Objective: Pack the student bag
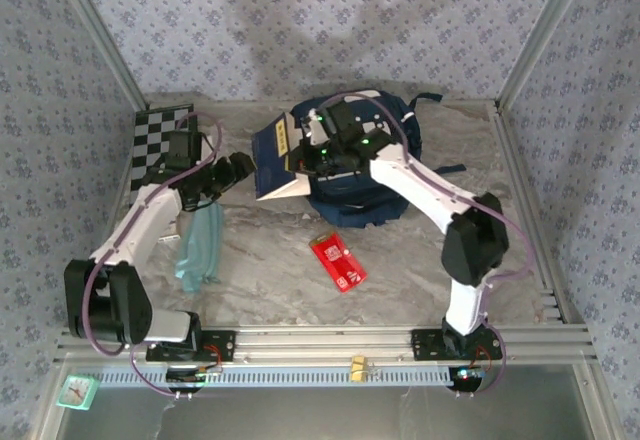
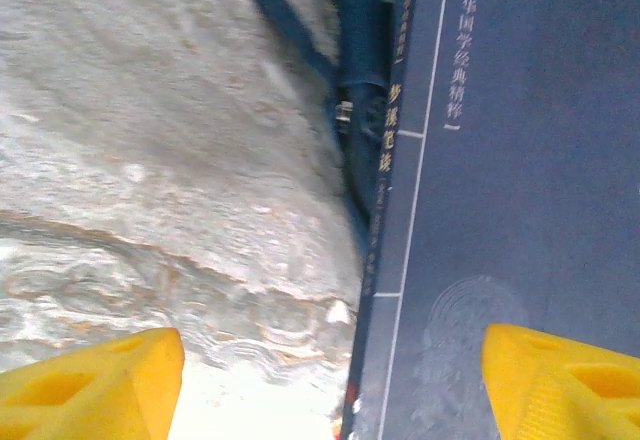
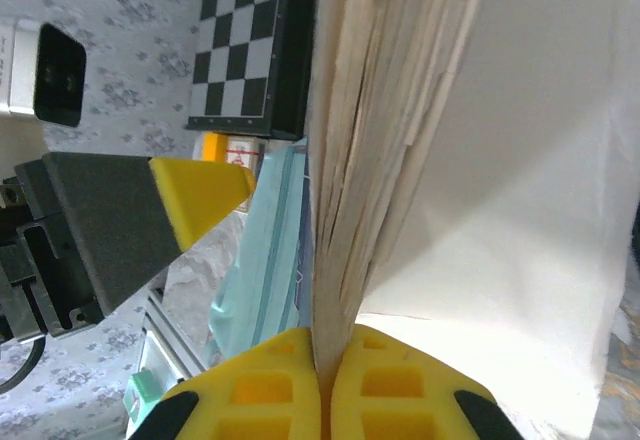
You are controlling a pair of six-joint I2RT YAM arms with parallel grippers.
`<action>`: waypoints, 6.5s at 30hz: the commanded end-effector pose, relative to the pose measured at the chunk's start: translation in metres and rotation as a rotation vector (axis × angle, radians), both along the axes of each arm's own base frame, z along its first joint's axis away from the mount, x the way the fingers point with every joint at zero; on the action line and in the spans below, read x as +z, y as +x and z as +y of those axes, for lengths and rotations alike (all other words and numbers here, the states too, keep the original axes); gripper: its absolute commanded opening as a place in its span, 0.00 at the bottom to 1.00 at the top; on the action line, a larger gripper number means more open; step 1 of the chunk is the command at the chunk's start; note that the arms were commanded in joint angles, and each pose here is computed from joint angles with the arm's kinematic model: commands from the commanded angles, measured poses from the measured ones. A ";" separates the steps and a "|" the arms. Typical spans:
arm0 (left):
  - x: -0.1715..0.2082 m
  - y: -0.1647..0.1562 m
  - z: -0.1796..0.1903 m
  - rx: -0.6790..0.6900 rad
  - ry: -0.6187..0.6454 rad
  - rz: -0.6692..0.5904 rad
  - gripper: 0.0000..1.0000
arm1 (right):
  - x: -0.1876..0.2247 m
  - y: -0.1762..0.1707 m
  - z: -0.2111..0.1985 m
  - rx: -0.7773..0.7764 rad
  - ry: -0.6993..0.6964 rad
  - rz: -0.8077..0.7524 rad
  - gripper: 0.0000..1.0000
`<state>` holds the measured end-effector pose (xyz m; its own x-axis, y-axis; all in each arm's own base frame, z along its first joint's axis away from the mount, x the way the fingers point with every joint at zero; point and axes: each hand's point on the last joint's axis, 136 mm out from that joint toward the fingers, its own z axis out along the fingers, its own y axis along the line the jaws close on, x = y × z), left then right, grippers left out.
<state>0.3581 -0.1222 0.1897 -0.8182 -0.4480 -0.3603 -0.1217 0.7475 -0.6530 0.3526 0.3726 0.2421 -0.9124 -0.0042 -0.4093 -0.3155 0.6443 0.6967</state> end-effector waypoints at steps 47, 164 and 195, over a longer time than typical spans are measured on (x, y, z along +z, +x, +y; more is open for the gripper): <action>0.141 -0.062 -0.177 -0.547 -0.521 -0.377 0.10 | 0.048 -0.071 -0.117 0.101 0.364 -0.105 0.08; 0.050 0.068 -0.239 -0.624 0.786 -0.548 0.00 | -0.037 -0.081 -0.306 -0.573 0.050 0.206 0.00; 0.126 0.063 -0.188 -0.427 0.690 -0.545 0.00 | -0.120 0.089 -0.150 -0.244 0.011 0.135 0.33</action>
